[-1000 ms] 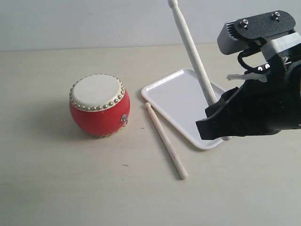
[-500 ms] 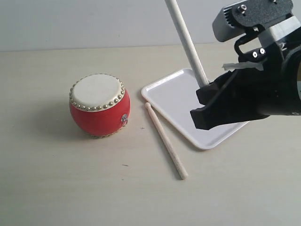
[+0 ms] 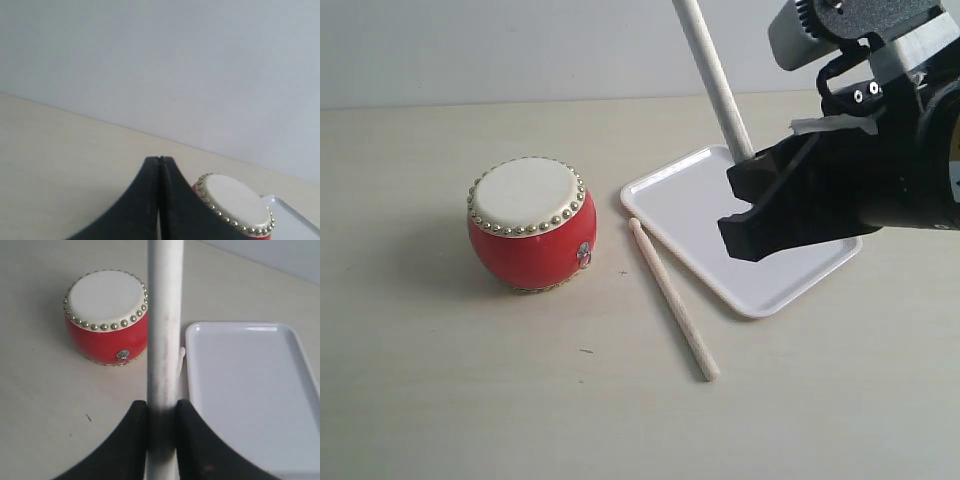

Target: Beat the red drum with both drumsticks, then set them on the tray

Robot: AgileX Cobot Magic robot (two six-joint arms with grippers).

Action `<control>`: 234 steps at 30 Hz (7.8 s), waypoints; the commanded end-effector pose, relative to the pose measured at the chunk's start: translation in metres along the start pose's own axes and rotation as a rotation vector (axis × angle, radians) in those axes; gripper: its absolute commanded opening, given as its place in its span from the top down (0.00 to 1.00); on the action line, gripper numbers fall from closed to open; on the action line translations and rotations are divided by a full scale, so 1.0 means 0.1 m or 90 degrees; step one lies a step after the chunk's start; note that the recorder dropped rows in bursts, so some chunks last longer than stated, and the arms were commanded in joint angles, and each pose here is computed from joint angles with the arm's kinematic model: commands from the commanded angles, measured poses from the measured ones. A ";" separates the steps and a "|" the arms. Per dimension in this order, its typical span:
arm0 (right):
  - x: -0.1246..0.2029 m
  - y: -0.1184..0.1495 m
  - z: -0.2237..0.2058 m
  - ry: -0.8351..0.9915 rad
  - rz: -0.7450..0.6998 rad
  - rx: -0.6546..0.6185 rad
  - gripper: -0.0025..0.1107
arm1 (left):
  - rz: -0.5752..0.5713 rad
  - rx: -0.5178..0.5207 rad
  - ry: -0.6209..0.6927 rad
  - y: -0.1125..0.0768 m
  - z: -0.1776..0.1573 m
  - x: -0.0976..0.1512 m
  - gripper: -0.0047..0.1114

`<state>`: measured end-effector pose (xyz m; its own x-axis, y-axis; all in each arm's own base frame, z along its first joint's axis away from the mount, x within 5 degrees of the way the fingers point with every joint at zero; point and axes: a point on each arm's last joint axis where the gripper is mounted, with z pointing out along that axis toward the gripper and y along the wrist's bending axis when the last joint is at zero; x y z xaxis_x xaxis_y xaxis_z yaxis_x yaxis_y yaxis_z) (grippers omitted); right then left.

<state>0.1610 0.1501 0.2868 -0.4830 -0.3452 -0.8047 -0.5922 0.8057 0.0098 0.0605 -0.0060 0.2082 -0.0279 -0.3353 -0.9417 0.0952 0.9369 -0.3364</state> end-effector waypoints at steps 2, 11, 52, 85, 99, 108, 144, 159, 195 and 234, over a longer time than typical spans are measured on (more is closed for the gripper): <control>-0.01 0.01 -0.01 -0.011 -0.005 -0.003 0.98 | -0.027 0.014 -0.039 -0.02 -0.01 -0.05 0.96; 0.04 -0.03 -0.08 0.016 0.013 0.016 0.98 | -0.265 0.095 -0.151 -0.08 -0.04 -0.23 0.96; 0.09 -0.19 -0.42 0.031 -0.058 0.092 0.98 | -0.066 0.139 0.781 -1.95 1.45 0.38 0.56; 0.14 -0.24 -0.43 0.067 -0.068 0.123 0.98 | -0.023 -0.079 1.032 -2.82 2.24 1.24 0.41; 0.13 -0.26 -0.63 0.022 -0.054 0.122 0.98 | -0.088 -0.172 1.053 -2.77 2.30 1.65 0.42; 0.13 -0.27 -0.66 0.020 -0.049 0.123 0.98 | -0.101 -0.211 1.043 -2.66 2.39 1.86 0.42; 0.15 -0.28 -0.66 0.028 -0.048 0.127 0.98 | -0.039 -0.217 1.025 -2.60 2.46 1.86 0.53; 0.14 -0.28 -0.66 0.026 -0.050 0.128 0.98 | -0.108 -0.228 0.967 -2.65 2.53 1.88 0.53; 0.11 -0.26 -0.66 0.004 -0.056 0.118 0.98 | -0.043 -0.203 0.942 -2.69 2.49 1.51 0.96; -0.24 0.09 -0.24 0.162 -0.067 -0.048 0.98 | 0.203 0.109 0.438 -1.28 0.96 -1.26 0.96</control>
<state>0.1486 0.1439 0.3275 -0.5582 -0.5136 -0.6517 -0.6570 0.7533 -0.0310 0.1598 -0.1081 0.3659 -0.6356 0.1331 -0.7605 0.3559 0.9246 -0.1357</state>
